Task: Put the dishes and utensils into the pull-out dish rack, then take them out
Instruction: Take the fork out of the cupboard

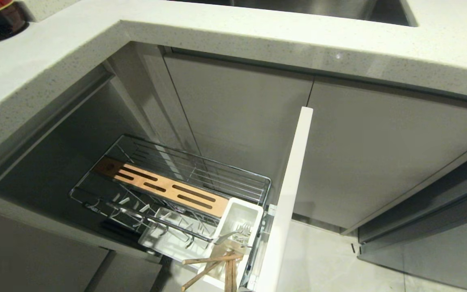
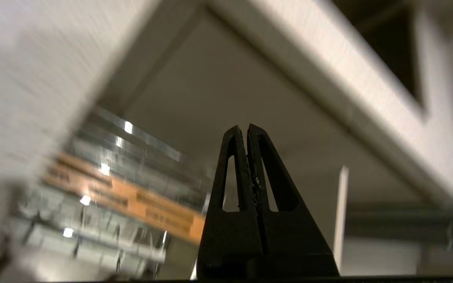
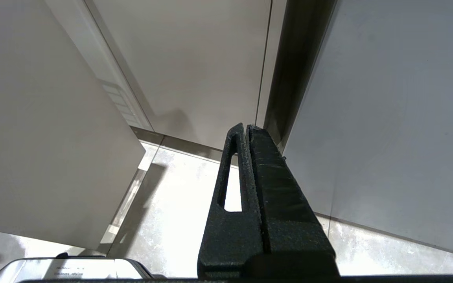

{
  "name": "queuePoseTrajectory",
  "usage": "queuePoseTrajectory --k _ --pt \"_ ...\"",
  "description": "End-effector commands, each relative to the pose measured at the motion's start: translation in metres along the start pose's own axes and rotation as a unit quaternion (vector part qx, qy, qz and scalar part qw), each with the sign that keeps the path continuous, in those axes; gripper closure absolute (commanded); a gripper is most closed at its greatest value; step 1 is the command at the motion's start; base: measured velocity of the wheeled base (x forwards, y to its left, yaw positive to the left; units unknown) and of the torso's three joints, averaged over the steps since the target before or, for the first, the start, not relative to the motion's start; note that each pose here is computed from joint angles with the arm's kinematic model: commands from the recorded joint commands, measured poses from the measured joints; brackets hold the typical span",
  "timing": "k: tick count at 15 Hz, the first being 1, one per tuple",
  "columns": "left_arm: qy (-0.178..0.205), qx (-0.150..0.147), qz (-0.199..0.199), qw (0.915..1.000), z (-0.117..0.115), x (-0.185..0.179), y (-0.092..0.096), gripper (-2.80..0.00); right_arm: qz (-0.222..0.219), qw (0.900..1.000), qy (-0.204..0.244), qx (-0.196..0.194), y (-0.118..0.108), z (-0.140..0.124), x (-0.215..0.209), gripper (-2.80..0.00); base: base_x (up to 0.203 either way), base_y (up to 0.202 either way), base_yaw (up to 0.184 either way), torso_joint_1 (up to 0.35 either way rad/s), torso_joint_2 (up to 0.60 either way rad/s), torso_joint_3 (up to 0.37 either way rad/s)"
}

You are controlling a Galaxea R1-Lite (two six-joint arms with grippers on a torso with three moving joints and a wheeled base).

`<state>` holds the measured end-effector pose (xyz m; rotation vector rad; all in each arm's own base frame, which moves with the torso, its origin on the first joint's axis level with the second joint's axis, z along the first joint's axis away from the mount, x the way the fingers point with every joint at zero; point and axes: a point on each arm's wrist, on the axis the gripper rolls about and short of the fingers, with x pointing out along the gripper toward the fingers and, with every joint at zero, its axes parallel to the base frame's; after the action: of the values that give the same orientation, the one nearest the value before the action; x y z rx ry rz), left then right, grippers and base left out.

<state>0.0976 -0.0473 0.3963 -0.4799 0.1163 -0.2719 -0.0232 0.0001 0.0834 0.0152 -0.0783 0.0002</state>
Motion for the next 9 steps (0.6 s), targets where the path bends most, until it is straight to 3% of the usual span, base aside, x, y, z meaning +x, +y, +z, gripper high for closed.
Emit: queuePoseTrajectory --k 1,4,7,9 --pt "0.108 0.031 0.005 0.9937 -0.033 0.033 -0.01 0.0 0.0 1.0 0.012 0.0 0.0 -0.007 0.001 0.0 0.0 0.0 0.0 0.0 0.0 0.0" --pt "0.185 0.078 0.041 0.9789 -0.066 0.053 -0.016 0.0 0.0 1.0 0.012 0.0 0.0 -0.007 0.001 0.0 0.0 0.0 0.0 0.0 0.0 0.0" --pt "0.217 0.139 0.05 0.9648 -0.1 0.056 -0.029 0.0 0.0 1.0 0.012 0.0 0.0 -0.007 0.001 0.0 0.0 0.0 0.0 0.0 0.0 0.0" --pt "0.238 0.194 0.058 0.9499 -0.134 0.057 -0.039 0.0 0.0 1.0 0.012 0.0 0.0 -0.007 0.001 0.0 0.0 0.0 0.0 0.0 0.0 0.0"
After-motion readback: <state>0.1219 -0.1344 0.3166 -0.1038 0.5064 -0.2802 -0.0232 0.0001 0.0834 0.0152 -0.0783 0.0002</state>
